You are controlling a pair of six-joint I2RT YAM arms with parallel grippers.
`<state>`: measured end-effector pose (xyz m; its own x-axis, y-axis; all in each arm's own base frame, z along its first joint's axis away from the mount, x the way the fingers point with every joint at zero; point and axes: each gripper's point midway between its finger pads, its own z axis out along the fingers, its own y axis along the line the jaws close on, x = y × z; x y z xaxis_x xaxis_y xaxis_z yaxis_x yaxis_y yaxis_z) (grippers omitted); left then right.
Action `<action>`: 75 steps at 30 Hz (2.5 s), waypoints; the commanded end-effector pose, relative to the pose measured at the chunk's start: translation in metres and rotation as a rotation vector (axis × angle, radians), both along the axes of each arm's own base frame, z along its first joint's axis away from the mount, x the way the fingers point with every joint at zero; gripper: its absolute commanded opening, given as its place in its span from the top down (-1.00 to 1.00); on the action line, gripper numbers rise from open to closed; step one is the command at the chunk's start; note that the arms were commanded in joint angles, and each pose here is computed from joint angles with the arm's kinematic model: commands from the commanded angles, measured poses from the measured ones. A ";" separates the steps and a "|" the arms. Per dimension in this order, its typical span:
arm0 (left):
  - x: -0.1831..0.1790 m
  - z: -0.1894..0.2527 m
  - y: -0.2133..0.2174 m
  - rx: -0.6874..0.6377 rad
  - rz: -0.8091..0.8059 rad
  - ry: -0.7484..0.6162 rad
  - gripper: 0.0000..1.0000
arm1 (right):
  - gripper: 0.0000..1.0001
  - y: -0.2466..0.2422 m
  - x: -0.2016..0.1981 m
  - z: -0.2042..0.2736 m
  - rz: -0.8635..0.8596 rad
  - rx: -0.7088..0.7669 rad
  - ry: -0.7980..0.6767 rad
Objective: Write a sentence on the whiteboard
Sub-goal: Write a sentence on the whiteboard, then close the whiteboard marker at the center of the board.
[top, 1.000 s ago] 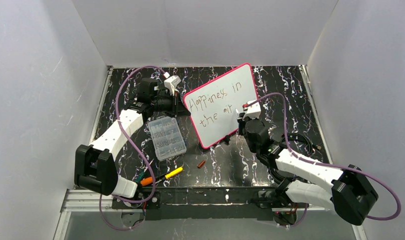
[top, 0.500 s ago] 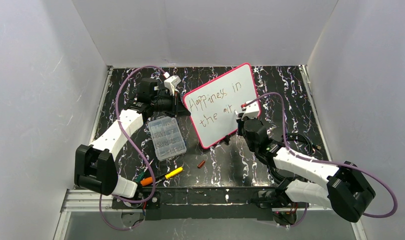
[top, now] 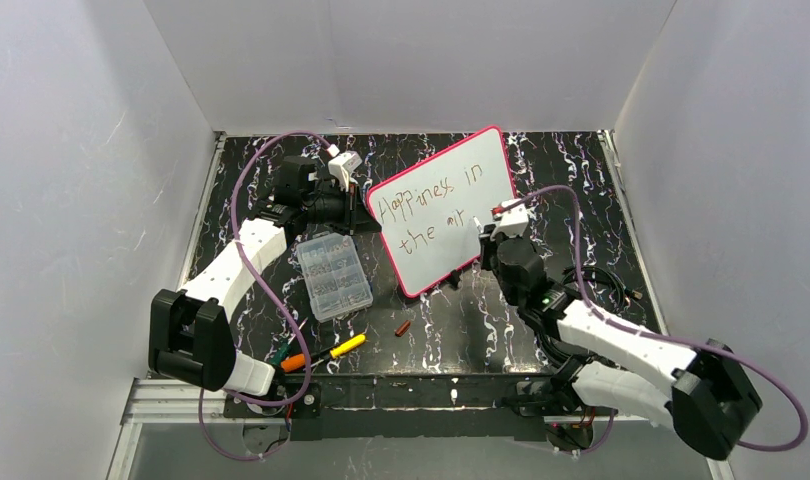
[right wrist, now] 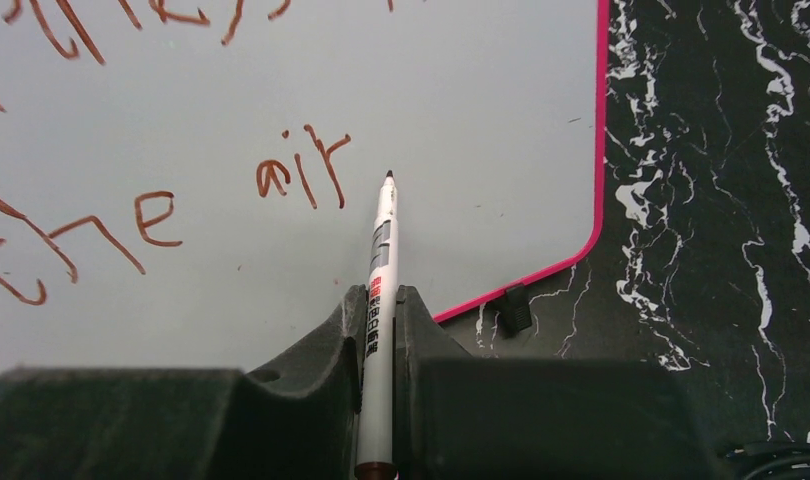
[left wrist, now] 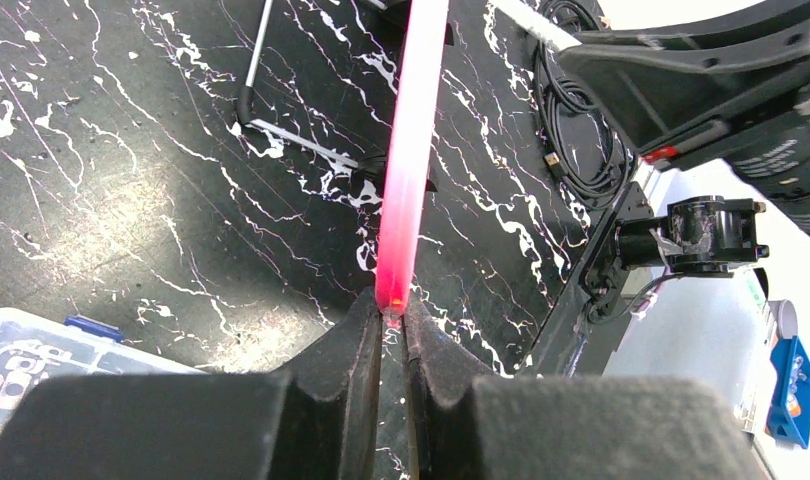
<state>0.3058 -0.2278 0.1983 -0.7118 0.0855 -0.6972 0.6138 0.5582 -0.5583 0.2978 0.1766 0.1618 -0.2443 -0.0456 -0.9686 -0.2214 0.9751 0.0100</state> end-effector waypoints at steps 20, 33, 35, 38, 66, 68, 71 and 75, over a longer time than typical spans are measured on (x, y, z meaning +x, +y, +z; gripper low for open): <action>-0.020 0.022 0.020 0.058 0.053 -0.124 -0.11 | 0.97 -0.020 -0.065 0.067 0.125 0.188 0.050; -0.026 0.055 0.038 0.092 0.118 -0.371 -0.16 | 0.97 -0.013 -0.081 0.086 0.226 0.207 0.053; -0.029 0.061 0.045 0.105 0.147 -0.422 -0.16 | 0.97 -0.003 -0.086 0.086 0.280 0.211 0.074; -0.039 0.069 0.049 0.102 0.158 -0.481 -0.16 | 0.97 0.009 -0.094 0.083 0.357 0.202 0.124; -0.165 -0.090 -0.037 0.302 -0.087 -0.159 -0.14 | 0.97 0.039 -0.149 0.021 0.553 0.269 0.481; -0.163 -0.100 -0.040 0.328 -0.091 -0.156 -0.13 | 0.97 0.037 -0.151 0.017 0.537 0.280 0.500; -0.162 -0.117 -0.042 0.389 -0.101 -0.141 -0.13 | 0.97 0.032 -0.155 0.007 0.512 0.280 0.538; -0.165 -0.133 -0.046 0.429 -0.113 -0.126 -0.07 | 0.97 0.027 -0.156 0.000 0.475 0.276 0.556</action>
